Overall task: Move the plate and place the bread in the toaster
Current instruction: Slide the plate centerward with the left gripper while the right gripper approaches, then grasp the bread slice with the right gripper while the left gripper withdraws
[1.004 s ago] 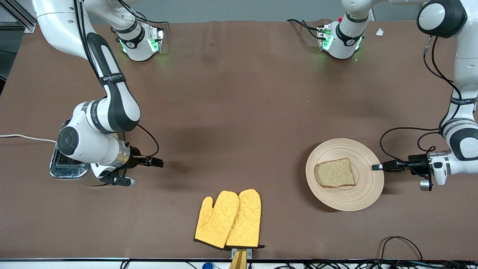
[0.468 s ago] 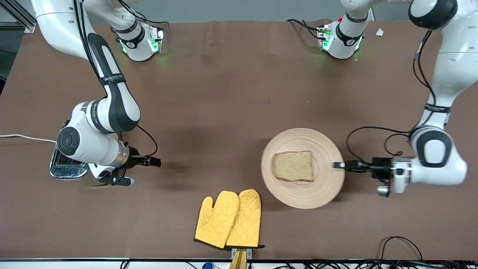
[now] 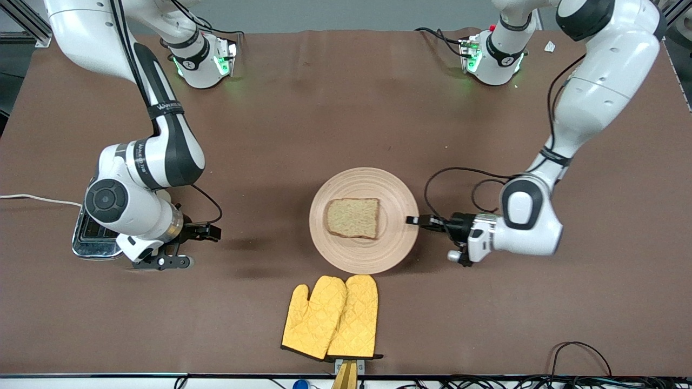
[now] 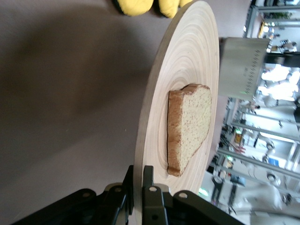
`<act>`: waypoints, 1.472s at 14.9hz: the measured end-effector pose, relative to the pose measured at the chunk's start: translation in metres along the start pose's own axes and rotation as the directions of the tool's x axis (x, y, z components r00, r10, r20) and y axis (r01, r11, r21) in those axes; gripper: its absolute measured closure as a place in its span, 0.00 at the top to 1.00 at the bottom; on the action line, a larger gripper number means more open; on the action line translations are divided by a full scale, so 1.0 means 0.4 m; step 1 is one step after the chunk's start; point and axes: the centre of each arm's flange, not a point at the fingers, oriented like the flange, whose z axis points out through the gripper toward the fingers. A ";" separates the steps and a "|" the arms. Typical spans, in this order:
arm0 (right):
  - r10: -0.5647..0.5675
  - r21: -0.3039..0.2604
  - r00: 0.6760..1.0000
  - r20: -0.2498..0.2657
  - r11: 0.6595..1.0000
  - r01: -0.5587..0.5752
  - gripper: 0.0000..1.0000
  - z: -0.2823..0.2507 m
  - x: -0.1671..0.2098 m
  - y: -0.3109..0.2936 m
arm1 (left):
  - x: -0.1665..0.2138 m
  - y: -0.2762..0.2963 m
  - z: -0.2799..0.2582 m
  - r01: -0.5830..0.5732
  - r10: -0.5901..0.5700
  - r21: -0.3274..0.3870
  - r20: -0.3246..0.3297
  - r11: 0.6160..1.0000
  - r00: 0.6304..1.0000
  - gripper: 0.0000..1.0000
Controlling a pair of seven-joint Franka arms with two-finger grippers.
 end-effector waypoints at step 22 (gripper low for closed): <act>0.194 0.071 0.979 0.067 0.978 -0.199 0.97 0.218 -0.226 -0.457 | 0.014 0.144 -0.242 0.218 -0.238 -0.097 -0.453 0.971 0.859 1.00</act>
